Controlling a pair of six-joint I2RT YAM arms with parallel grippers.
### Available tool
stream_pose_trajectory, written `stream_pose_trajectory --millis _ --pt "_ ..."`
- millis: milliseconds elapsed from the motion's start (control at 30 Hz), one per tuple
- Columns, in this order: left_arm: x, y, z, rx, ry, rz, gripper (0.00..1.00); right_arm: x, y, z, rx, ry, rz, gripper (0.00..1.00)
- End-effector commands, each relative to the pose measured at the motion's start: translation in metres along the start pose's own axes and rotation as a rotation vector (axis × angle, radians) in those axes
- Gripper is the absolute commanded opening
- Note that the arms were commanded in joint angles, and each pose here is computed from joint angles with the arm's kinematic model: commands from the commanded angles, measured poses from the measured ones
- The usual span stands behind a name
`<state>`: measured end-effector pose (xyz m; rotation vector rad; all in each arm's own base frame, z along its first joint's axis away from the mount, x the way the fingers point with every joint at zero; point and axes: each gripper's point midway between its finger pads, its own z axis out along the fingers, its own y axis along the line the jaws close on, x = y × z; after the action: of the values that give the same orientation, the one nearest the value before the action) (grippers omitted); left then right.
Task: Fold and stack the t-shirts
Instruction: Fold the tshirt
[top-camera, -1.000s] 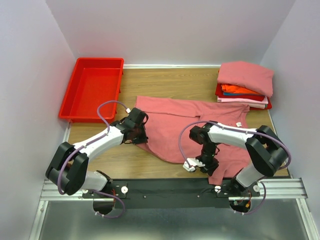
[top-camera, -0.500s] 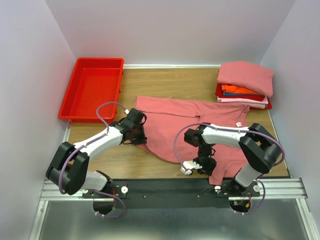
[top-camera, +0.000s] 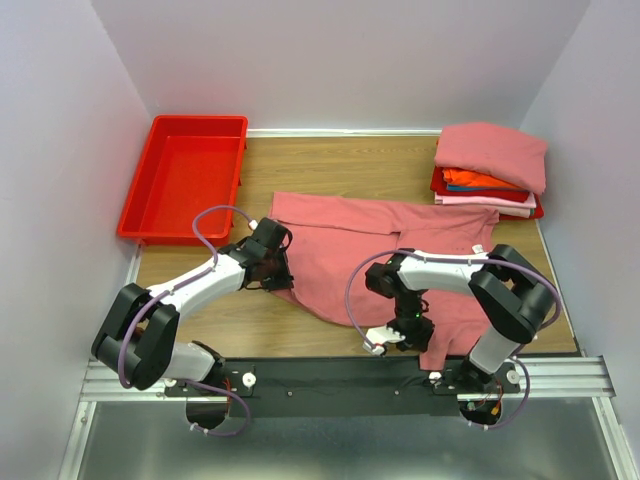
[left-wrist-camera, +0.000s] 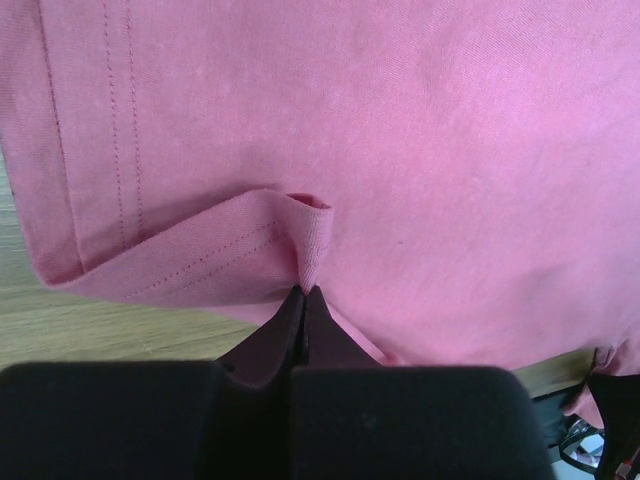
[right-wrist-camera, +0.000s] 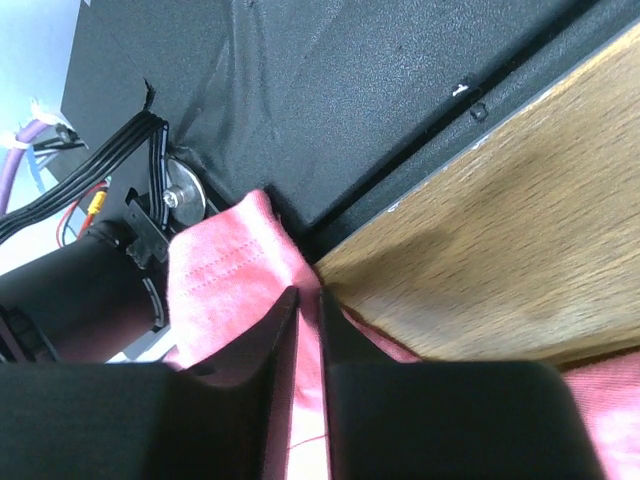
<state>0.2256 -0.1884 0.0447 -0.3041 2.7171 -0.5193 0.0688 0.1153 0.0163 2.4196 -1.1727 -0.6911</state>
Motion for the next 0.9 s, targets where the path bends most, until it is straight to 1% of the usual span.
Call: stream_pose_trajectory --millis 0,33,100,167,367,500,667,733,867 --pt "0.001 -0.001 -0.001 0.023 0.003 0.006 0.0 -0.001 0.003 -0.003 -0.013 0.015 -0.016 0.15" --pt "0.001 0.0 -0.001 0.021 0.005 0.004 0.0 -0.005 0.003 -0.003 -0.012 -0.006 -0.023 0.13" --pt "0.001 -0.001 -0.001 0.023 0.005 0.004 0.0 -0.008 0.004 -0.004 0.001 -0.023 -0.036 0.05" --pt "-0.001 -0.002 -0.001 0.028 -0.001 0.005 0.0 -0.009 0.002 -0.008 0.035 -0.024 -0.036 0.0" --pt "-0.004 -0.004 -0.002 0.034 -0.004 0.011 0.0 -0.014 -0.002 -0.023 0.191 -0.045 -0.014 0.0" --pt "-0.006 -0.005 -0.002 0.037 -0.008 0.013 0.0 -0.022 -0.012 -0.048 0.305 -0.141 0.029 0.0" --pt "-0.008 -0.003 -0.003 0.036 -0.012 0.017 0.0 -0.002 -0.023 -0.082 0.447 -0.218 0.122 0.0" --pt "-0.009 -0.001 -0.003 0.035 -0.016 0.014 0.0 0.007 -0.025 -0.09 0.481 -0.228 0.147 0.0" --pt "-0.013 -0.002 -0.004 0.039 -0.025 0.013 0.0 0.023 -0.03 -0.111 0.563 -0.292 0.209 0.0"
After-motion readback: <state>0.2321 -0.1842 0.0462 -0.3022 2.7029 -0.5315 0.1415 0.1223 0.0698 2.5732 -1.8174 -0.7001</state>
